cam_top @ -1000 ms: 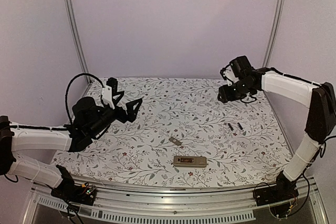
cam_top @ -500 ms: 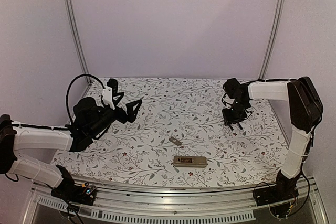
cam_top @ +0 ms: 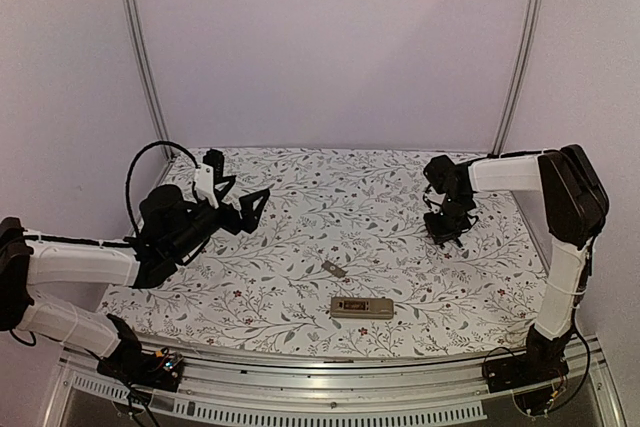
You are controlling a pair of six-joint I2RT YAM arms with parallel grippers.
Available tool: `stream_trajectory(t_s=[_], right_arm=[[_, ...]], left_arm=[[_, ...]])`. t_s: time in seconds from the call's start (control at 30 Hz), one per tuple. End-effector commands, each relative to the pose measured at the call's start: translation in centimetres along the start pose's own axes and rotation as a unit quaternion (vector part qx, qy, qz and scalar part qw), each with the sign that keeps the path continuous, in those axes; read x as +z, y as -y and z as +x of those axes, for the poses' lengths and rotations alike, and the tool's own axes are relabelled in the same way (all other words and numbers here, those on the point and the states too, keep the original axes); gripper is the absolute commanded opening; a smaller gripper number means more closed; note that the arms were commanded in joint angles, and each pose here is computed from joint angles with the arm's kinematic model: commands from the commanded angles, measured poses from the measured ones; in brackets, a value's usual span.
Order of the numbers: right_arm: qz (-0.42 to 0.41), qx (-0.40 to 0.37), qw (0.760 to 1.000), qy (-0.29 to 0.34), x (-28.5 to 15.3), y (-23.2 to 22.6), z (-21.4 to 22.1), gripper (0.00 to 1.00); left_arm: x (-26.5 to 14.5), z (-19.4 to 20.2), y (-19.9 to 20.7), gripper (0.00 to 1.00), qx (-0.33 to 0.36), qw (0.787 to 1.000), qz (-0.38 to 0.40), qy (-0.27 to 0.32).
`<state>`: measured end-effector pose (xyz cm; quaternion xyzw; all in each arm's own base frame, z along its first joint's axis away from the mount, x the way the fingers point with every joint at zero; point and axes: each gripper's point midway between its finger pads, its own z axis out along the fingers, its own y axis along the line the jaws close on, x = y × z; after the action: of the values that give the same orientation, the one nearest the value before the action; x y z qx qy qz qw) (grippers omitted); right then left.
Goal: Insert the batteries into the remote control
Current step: Pick up the battery at the center of the board, then pass from the right arm to the left
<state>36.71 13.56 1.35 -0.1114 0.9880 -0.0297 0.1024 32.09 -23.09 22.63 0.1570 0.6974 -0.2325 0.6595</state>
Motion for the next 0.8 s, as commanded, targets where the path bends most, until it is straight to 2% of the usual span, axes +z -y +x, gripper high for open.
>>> stream_trajectory(t_s=[0.0,0.1,0.23,0.37,0.47,0.53,0.63,0.77], right_arm=[[-0.013,0.002,0.999,-0.031,1.4,-0.3,1.6,0.07],[-0.023,0.006,0.999,-0.025,0.8,-0.6,1.3,0.01],[-0.034,0.013,0.999,0.004,-1.1,-0.8,-0.2,0.0],[-0.06,0.016,0.995,0.076,-5.2,-1.9,-3.2,0.0],[-0.115,-0.011,0.982,0.152,-9.5,-5.4,-5.8,0.0],[-0.158,-0.031,0.964,0.21,-13.3,-8.0,-7.3,0.0],[-0.228,-0.059,0.925,0.297,-19.3,-11.8,-8.5,0.0],[-0.32,-0.106,0.856,0.393,-26.7,-16.3,-8.1,0.0]], left_arm=[[0.0,0.2,-0.5,1.0,-0.004,1.0,-0.002,0.001],[-0.2,0.1,-0.6,1.0,-0.004,1.0,-0.005,0.002],[-0.3,0.0,-0.5,1.0,-0.007,1.0,-0.003,0.004],[-0.3,-0.2,-0.2,1.0,-0.013,1.0,0.007,0.01],[-0.3,-0.5,0.1,1.0,-0.019,1.0,0.014,0.018],[-0.3,-0.7,0.5,1.0,-0.024,0.999,0.024,0.021],[-0.4,-1.2,1.5,0.98,-0.031,0.998,0.05,0.029],[-0.7,-1.5,3.3,0.96,-0.02,0.996,0.082,0.035]])
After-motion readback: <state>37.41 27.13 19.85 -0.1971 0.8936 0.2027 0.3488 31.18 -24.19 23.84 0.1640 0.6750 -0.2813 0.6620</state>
